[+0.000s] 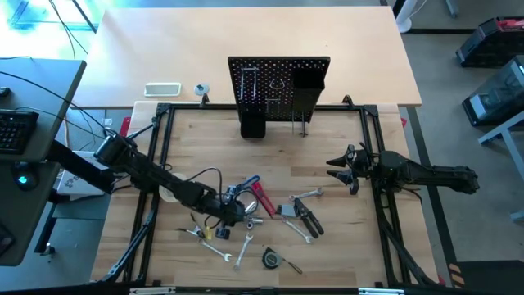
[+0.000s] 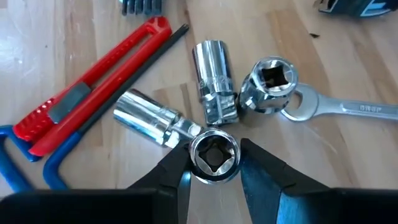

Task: Hang tools onto peg board
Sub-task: Put the middle left socket into the bottom black bin on the peg board

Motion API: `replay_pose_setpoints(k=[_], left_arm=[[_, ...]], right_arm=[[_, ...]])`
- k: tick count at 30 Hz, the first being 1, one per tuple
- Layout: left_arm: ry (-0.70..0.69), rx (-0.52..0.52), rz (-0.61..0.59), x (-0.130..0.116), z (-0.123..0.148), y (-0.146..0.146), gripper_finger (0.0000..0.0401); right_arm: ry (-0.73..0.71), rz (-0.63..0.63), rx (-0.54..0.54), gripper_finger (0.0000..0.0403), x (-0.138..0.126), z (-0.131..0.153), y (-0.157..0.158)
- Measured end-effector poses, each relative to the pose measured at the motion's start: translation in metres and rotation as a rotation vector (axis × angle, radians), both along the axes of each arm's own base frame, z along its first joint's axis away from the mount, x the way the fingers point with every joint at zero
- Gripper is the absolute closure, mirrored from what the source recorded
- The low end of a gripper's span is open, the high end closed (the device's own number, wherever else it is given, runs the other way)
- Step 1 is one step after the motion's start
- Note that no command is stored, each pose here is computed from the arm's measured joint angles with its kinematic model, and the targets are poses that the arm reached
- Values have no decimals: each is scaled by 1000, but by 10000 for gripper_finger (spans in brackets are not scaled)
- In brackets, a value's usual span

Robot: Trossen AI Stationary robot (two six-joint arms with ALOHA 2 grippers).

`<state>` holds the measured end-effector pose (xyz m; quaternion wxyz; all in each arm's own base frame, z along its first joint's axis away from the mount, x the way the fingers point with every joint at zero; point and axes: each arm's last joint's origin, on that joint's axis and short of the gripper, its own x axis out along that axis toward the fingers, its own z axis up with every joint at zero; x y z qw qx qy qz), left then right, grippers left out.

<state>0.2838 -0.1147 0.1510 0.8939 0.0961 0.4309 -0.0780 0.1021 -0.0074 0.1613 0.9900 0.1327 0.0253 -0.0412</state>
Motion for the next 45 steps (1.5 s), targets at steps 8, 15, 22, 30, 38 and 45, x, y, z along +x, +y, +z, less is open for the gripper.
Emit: replay_pose_setpoints(k=[8,15,22,30,38,45], left_arm=[[-56,47,37,-12,32,15,306],[-190,184,190,-18,68,49,306],[-286,283,473,-11,100,117,306],[-291,254,548,1,106,186,306],[-190,241,558,24,83,220,306],[-160,261,550,48,79,237,306]], right_arm=[[0,0,0,217,0,0,0],[0,0,0,217,0,0,0],[-1,-1,14,217,0,0,0],[38,-2,47,217,2,-3,0],[100,-1,49,217,6,-9,0],[136,-2,59,217,7,-12,0]])
